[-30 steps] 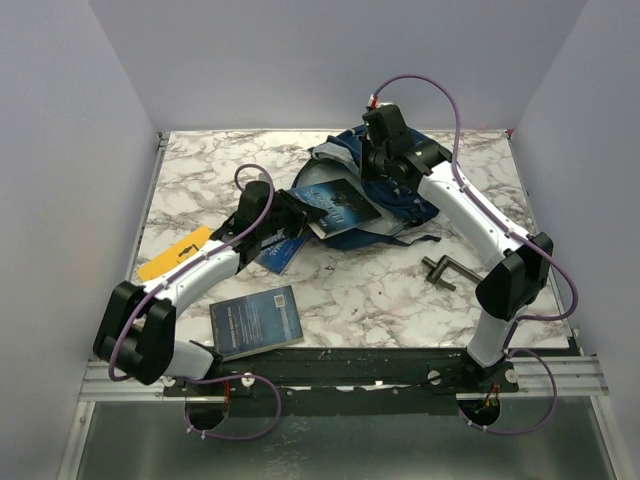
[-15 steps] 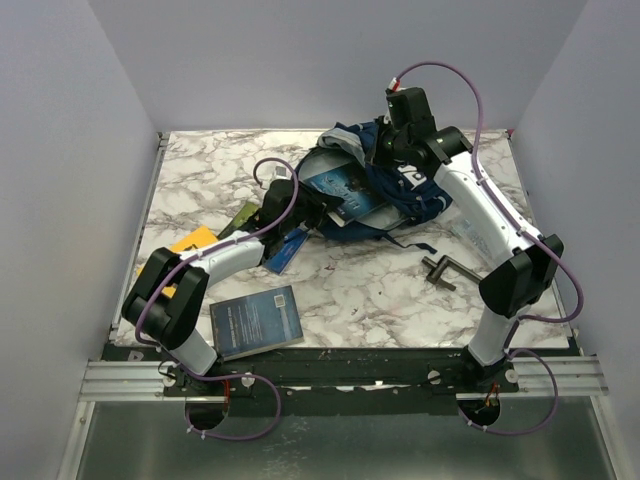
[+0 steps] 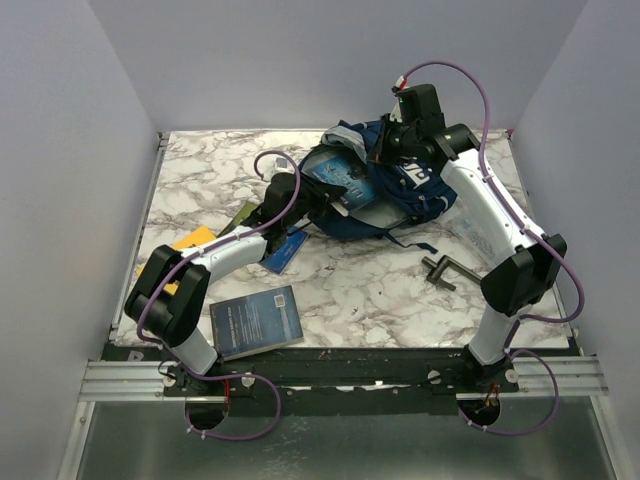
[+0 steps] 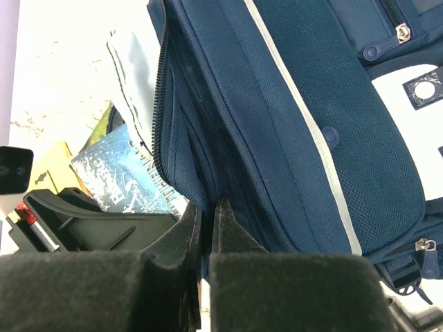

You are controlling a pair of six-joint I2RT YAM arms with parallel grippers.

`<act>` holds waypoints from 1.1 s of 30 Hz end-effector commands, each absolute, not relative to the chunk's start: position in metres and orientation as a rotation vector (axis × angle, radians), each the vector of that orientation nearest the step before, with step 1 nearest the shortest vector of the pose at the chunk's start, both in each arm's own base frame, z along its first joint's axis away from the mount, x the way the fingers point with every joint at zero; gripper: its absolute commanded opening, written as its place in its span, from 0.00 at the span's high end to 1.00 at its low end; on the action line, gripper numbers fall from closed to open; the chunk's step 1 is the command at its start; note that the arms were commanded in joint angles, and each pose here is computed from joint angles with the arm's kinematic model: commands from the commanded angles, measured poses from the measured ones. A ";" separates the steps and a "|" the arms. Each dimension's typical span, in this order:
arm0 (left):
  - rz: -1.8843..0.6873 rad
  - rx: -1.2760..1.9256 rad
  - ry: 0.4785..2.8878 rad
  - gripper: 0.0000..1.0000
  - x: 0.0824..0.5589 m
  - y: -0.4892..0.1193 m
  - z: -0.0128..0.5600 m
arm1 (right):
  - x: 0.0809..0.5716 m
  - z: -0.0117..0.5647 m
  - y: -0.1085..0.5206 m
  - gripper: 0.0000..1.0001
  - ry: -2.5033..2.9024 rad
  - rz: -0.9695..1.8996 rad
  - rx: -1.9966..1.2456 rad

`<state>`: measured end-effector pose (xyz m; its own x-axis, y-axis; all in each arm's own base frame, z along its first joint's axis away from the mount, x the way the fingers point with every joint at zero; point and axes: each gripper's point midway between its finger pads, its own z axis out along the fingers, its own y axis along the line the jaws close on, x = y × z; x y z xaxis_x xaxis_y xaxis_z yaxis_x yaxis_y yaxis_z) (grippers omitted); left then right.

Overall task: Pack the student bag
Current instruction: Place the book in the student bag.

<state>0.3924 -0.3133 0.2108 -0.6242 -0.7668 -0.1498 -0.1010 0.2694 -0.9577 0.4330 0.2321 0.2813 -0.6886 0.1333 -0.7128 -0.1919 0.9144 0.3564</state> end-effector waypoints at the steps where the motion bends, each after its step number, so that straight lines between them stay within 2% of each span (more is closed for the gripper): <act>1: -1.601 -0.730 1.685 1.00 0.396 -0.320 0.296 | 0.432 0.356 0.242 0.99 2.070 0.680 -0.049; 11: -1.562 -0.801 1.780 1.00 0.406 -0.334 0.254 | 0.432 0.381 0.243 1.00 2.006 0.730 -0.040; 16: -1.561 -0.743 1.766 1.00 0.419 -0.351 0.264 | 0.429 0.391 0.248 0.99 1.991 0.784 -0.082; 20: -1.513 -0.725 1.749 1.00 0.439 -0.359 0.263 | 0.425 0.388 0.253 0.99 1.999 0.815 -0.120; 27: -1.516 -0.729 1.856 1.00 0.459 -0.397 0.238 | 0.420 0.387 0.254 1.00 1.992 0.876 -0.220; 33: -1.486 -0.617 1.963 1.00 0.448 -0.407 0.222 | 0.424 0.368 0.235 1.00 1.964 0.835 -0.405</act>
